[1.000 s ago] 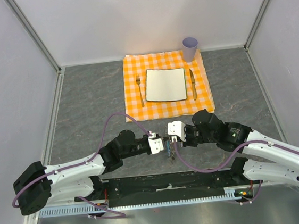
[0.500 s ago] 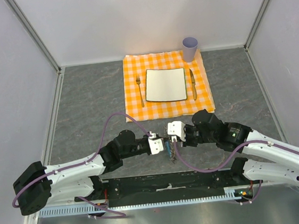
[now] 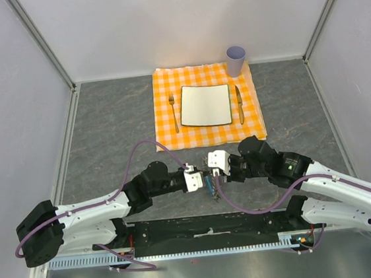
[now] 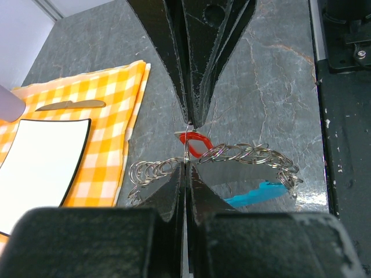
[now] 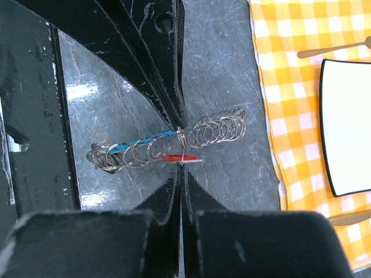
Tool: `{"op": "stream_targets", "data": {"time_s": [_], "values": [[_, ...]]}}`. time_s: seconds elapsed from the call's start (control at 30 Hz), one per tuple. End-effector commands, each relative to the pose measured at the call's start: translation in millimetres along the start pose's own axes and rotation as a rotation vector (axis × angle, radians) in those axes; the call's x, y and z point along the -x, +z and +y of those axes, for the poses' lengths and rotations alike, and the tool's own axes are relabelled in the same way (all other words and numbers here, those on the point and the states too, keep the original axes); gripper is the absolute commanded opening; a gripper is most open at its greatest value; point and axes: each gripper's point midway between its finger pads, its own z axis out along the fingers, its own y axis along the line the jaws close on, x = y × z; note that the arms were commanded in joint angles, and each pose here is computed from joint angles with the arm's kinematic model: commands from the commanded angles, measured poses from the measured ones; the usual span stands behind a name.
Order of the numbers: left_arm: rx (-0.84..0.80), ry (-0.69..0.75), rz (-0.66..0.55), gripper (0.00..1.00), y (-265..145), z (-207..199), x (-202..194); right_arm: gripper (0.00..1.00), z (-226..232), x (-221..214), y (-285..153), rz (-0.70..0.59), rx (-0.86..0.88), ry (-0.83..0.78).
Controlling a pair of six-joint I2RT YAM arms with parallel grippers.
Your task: Put the keys on the keyring
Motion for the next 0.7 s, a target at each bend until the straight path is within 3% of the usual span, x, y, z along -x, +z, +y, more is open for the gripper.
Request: {"op": "stream_targets", "data": {"time_s": [0.0, 0.67], "values": [[0.021, 0.002, -0.099, 0.02, -0.9, 8.1, 27.4, 0.00, 1.8, 9.7, 2.5, -0.041, 0.013, -0.004], [-0.038, 0.064, -0.089, 0.02, -4.9, -1.1, 25.3, 0.00, 7.2, 13.2, 3.0, -0.054, 0.051, -0.026]]}}
